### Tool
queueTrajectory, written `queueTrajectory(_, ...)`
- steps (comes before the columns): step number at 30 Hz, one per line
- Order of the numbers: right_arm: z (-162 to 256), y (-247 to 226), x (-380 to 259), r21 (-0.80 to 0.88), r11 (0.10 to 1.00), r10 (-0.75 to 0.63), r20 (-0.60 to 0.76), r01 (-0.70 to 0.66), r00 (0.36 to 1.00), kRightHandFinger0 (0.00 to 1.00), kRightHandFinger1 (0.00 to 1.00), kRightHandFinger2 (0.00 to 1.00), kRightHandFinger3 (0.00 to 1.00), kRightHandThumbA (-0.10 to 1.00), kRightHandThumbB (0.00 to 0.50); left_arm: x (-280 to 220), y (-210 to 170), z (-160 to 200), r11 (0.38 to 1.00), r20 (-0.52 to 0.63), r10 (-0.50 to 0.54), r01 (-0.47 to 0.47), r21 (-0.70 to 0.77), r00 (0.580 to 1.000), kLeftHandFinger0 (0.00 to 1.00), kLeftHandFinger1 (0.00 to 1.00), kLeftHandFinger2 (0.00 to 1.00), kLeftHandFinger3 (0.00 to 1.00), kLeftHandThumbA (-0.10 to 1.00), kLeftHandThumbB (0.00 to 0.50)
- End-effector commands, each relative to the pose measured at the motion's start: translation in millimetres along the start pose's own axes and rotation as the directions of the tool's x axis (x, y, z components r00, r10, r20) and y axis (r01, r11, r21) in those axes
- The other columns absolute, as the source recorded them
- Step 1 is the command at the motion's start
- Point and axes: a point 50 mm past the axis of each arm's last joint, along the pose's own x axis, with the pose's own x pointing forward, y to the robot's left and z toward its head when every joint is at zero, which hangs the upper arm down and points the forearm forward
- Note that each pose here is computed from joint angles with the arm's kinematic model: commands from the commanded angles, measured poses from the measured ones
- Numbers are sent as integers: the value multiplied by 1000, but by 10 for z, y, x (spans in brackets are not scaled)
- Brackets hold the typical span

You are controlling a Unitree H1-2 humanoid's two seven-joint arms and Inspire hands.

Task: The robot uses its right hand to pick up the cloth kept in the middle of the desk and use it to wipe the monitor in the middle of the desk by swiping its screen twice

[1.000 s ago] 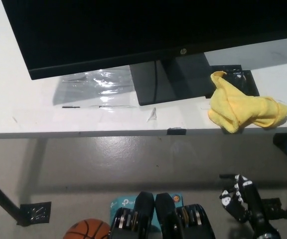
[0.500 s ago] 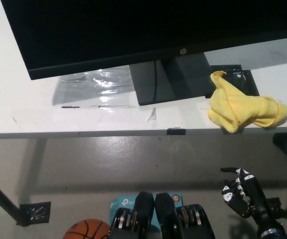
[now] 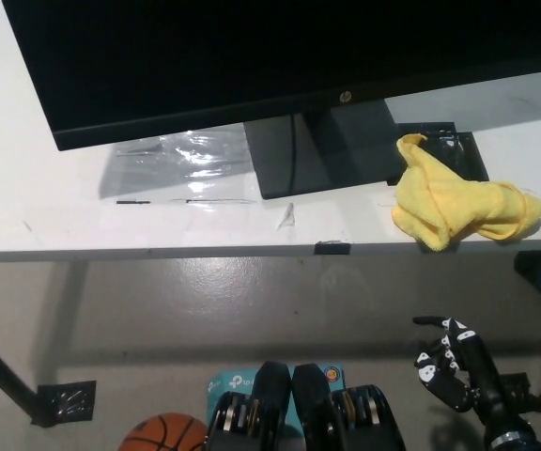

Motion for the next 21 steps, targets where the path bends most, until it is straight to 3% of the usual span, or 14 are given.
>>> queueTrajectory(1,151,-77,65,0,1000,-14,71,14,997,145,207,358,728,328,51,-19,122,44,999,28,31,-31,21,999,614,631,773,994,29,46)
queueTrajectory(5,153,-78,65,-10,1000,-10,63,10,998,103,173,342,722,352,53,-9,129,37,999,22,25,-26,23,999,588,617,759,992,49,56)
queueTrajectory(9,152,-81,63,-8,1000,2,51,-1,999,153,207,375,701,365,53,-14,127,38,999,12,18,-18,26,1000,594,620,761,1000,83,50)
queueTrajectory(15,149,-57,72,-25,1000,4,57,-2,998,112,185,360,714,380,65,-37,136,34,1000,4,20,-20,23,1000,565,601,753,1000,70,47)
queueTrajectory(17,151,-55,71,-17,1000,-4,57,4,998,144,215,375,729,368,64,-47,135,47,999,5,18,-18,30,1000,563,599,751,1000,73,45)
queueTrajectory(21,148,-69,70,40,998,-57,52,55,997,274,346,541,833,258,52,-35,138,31,999,6,14,-14,32,1000,585,618,761,1000,84,47)
